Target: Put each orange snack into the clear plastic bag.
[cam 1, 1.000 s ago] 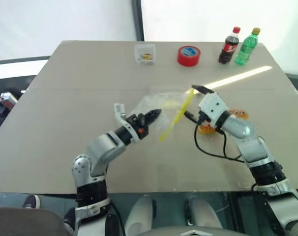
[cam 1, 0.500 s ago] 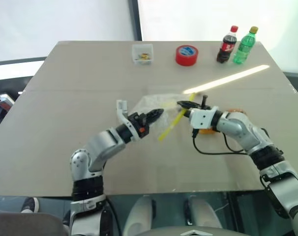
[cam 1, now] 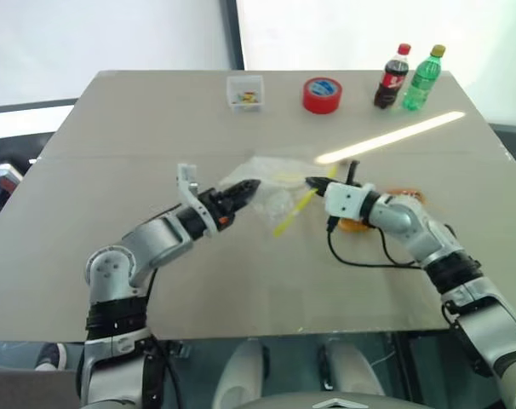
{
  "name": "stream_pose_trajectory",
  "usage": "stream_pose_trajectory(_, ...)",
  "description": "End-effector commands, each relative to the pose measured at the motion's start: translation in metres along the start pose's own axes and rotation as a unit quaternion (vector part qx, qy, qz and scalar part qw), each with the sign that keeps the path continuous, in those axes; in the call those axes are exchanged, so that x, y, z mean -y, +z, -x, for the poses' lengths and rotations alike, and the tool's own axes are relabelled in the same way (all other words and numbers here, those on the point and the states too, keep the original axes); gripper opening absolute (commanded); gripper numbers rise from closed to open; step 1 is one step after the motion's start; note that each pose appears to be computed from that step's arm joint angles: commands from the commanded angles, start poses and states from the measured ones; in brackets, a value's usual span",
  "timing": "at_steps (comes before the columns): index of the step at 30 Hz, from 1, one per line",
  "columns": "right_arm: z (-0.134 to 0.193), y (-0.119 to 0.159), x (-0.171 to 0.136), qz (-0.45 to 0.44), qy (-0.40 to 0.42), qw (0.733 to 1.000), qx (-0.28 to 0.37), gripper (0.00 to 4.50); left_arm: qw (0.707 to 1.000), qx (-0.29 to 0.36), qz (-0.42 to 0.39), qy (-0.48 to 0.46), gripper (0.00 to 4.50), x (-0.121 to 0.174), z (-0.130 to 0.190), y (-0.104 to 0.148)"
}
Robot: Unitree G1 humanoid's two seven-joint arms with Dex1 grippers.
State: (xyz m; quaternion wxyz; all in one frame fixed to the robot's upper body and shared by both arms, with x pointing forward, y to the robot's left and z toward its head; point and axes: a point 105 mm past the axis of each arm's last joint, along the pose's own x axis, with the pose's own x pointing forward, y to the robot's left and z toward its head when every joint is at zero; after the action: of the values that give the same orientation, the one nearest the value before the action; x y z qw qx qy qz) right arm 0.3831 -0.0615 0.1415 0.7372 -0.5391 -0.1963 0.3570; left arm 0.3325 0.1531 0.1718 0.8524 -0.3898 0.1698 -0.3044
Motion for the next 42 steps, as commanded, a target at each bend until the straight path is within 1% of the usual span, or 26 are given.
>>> stream_pose_trajectory(1,-0.007,-0.008,0.034,0.007,-0.052,0.998,-0.036,0.0,0.972,0.1,-0.212,-0.003,1.66,0.027,0.001,0.053)
stream_pose_trajectory(2,-0.012,-0.01,0.038,-0.008,-0.059,0.997,-0.047,0.0,0.948,0.155,-0.278,-0.004,1.66,0.042,-0.002,0.075)
stream_pose_trajectory(3,-0.017,-0.011,0.042,-0.025,-0.066,0.996,-0.057,0.0,0.932,0.198,-0.302,-0.025,1.66,0.061,-0.004,0.09)
stream_pose_trajectory(4,-0.023,-0.014,0.042,-0.057,-0.064,0.993,-0.075,0.0,0.916,0.23,-0.325,-0.046,1.66,0.079,-0.008,0.1)
stream_pose_trajectory(5,-0.028,-0.017,0.041,-0.085,-0.061,0.99,-0.094,0.0,0.902,0.239,-0.356,-0.048,1.66,0.089,-0.014,0.103)
stream_pose_trajectory(6,-0.035,-0.014,0.043,-0.114,-0.065,0.987,-0.095,0.0,0.874,0.222,-0.431,-0.03,1.66,0.092,-0.025,0.097)
stream_pose_trajectory(7,-0.041,-0.01,0.047,-0.132,-0.072,0.984,-0.096,0.0,0.828,0.193,-0.526,-0.014,1.66,0.092,-0.036,0.084)
stream_pose_trajectory(9,-0.048,-0.004,0.051,-0.142,-0.081,0.982,-0.098,0.0,0.745,0.128,-0.655,-0.008,1.66,0.081,-0.051,0.057)
stream_pose_trajectory(10,-0.05,-0.004,0.052,-0.141,-0.08,0.981,-0.105,0.0,0.705,0.105,-0.701,-0.014,1.66,0.075,-0.054,0.044)
stream_pose_trajectory(11,-0.052,-0.005,0.052,-0.14,-0.076,0.981,-0.112,0.0,0.68,0.091,-0.728,-0.019,1.66,0.07,-0.056,0.036)
stream_pose_trajectory(13,-0.054,-0.007,0.053,-0.124,-0.072,0.981,-0.128,0.0,0.646,0.071,-0.76,-0.008,1.66,0.054,-0.058,0.023)
stream_pose_trajectory(15,-0.054,-0.009,0.056,-0.116,-0.075,0.981,-0.138,0.0,0.6,0.056,-0.798,0.006,1.66,0.041,-0.057,0.015)
stream_pose_trajectory(16,-0.054,-0.009,0.056,-0.116,-0.078,0.98,-0.14,0.0,0.582,0.053,-0.812,0.012,1.66,0.038,-0.056,0.013)
stream_pose_trajectory(17,-0.054,-0.01,0.057,-0.116,-0.079,0.98,-0.14,0.0,0.57,0.053,-0.819,0.02,1.66,0.034,-0.053,0.013)
stream_pose_trajectory(19,-0.053,-0.01,0.057,-0.115,-0.082,0.98,-0.14,0.0,0.563,0.054,-0.824,0.03,1.66,0.028,-0.05,0.012)
stream_pose_trajectory(21,-0.053,-0.01,0.055,-0.115,-0.082,0.98,-0.142,0.0,0.544,0.053,-0.837,0.03,1.66,0.024,-0.049,0.009)
stream_pose_trajectory(23,-0.052,-0.01,0.053,-0.116,-0.083,0.98,-0.142,0.0,0.532,0.064,-0.843,0.045,1.66,0.023,-0.048,0.012)
stream_pose_trajectory(27,-0.052,-0.006,0.053,-0.115,-0.083,0.981,-0.135,0.0,0.53,0.06,-0.844,0.058,1.66,0.015,-0.051,0.009)
stream_pose_trajectory(29,-0.053,-0.002,0.054,-0.111,-0.082,0.982,-0.128,0.0,0.521,0.063,-0.85,0.05,1.66,0.017,-0.056,0.006)
stream_pose_trajectory(32,-0.052,-0.001,0.055,-0.108,-0.082,0.983,-0.126,0.0,0.524,0.077,-0.847,0.056,1.66,0.019,-0.062,0.007)
stream_pose_trajectory(36,-0.051,0.0,0.052,-0.106,-0.076,0.983,-0.125,0.0,0.51,0.091,-0.853,0.053,1.66,0.025,-0.067,0.006)
stream_pose_trajectory(40,-0.051,0.0,0.052,-0.107,-0.078,0.983,-0.125,0.0,0.515,0.099,-0.849,0.064,1.66,0.026,-0.068,0.008)
stream_pose_trajectory(41,-0.051,0.0,0.052,-0.107,-0.079,0.983,-0.124,0.0,0.516,0.1,-0.848,0.067,1.09,0.025,-0.067,0.008)
stream_pose_trajectory(42,-0.051,0.0,0.052,-0.108,-0.08,0.983,-0.124,0.0,0.515,0.102,-0.848,0.072,0.88,0.025,-0.067,0.009)
